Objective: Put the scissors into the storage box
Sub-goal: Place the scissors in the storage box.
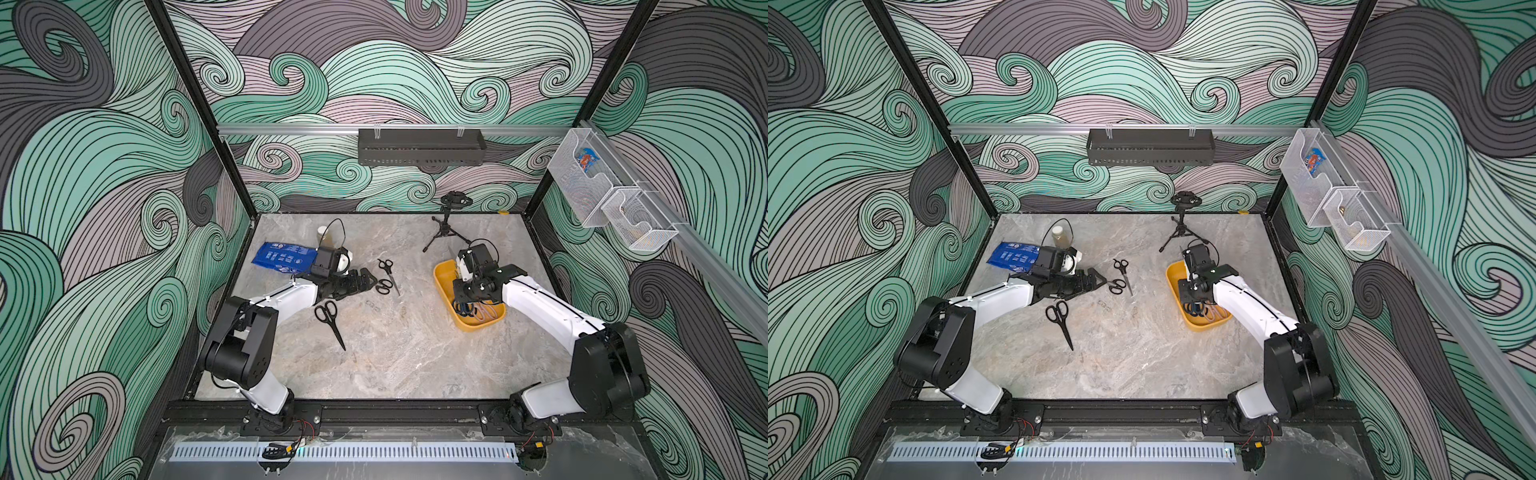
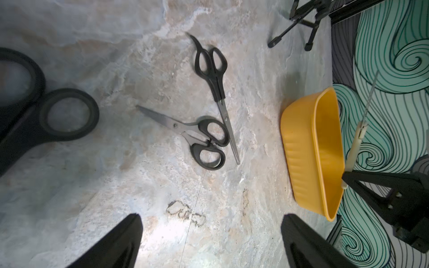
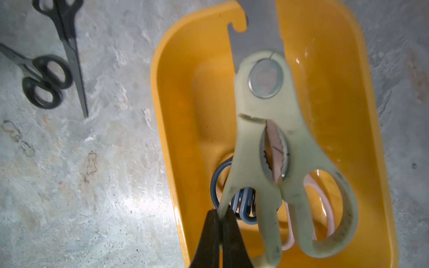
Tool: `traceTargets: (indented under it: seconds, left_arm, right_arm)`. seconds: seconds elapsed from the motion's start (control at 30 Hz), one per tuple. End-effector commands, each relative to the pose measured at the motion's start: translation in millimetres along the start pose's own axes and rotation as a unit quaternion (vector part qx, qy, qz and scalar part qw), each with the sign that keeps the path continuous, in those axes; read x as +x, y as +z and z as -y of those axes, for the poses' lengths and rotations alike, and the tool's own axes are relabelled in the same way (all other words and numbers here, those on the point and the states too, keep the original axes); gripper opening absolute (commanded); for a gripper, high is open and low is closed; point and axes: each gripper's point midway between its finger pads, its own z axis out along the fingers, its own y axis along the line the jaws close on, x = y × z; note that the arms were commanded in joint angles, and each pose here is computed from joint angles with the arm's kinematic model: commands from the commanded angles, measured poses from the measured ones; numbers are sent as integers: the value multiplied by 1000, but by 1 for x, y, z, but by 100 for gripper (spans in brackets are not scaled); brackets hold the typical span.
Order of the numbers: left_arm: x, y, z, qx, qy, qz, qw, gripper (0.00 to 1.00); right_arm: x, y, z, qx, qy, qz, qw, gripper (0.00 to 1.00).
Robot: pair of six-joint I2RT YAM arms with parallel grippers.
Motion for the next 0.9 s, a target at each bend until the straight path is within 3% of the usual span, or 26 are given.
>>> traceTargets:
  seconds: [0.0,0.47,0.7,0.87]
  left_arm:
    - [-1,0,-12,-39,6,-4,999,97]
    - [-15,-12,-28,-110,38,19,993,98]
    - [-23,-20,-35,-143,57,32,988,98]
    - [-42,-26,-39,-176,68,55,981,97]
  right_arm:
    - [11,-1,0,-8,12,-5,1000,0]
    - [40,32,3,-4,22,-72,997,0]
    - [26,20,7,8,23,-42,999,29]
    - [2,1,7,5,27,0,1000,37]
